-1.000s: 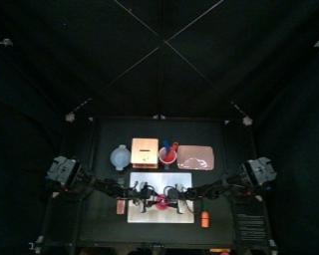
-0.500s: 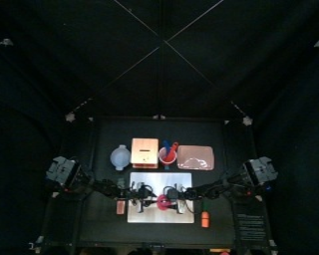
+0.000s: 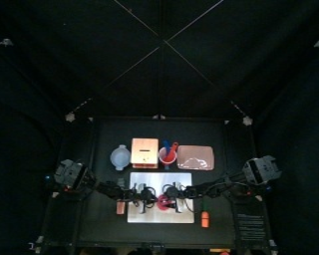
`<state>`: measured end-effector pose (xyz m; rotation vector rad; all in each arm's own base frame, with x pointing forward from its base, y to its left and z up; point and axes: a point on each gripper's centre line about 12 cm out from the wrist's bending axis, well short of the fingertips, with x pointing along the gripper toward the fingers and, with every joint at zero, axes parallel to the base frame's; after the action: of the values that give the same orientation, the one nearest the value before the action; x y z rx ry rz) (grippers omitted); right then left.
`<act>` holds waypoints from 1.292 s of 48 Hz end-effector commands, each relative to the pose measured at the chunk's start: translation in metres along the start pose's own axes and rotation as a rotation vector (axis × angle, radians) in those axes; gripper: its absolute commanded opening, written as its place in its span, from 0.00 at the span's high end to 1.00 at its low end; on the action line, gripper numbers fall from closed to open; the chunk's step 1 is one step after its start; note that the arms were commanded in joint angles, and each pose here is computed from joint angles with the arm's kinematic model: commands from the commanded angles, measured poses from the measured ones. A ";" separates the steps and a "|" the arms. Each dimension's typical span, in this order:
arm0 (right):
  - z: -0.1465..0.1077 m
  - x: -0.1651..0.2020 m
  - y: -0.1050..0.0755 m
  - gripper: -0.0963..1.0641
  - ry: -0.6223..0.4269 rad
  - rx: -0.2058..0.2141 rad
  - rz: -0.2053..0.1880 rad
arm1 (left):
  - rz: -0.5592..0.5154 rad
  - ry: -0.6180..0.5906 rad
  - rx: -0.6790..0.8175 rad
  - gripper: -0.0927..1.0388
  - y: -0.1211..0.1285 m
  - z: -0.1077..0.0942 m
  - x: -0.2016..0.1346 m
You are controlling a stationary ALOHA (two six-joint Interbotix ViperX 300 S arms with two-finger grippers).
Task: Get the cutter from the drawer then cut the dough then place the extra dough in the bowl
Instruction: Cut the dough
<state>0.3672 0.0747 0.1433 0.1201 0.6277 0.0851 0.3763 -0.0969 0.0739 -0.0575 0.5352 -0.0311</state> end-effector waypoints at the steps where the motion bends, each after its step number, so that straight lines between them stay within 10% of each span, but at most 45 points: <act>1: 0.019 -0.003 0.003 0.16 -0.030 0.008 0.012 | -0.005 -0.040 -0.004 0.43 -0.003 0.013 0.004; 31: 0.005 0.007 0.002 0.18 0.067 0.038 0.012 | 0.005 0.015 -0.005 0.45 -0.001 -0.002 0.017; 62: 0.031 -0.008 0.003 0.56 0.043 -0.013 0.034 | 0.014 0.045 -0.023 0.47 0.001 -0.006 0.016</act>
<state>0.3737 0.0756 0.1374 0.1133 0.7556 0.1127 0.3838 -0.0967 0.0562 -0.0662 0.5874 -0.0148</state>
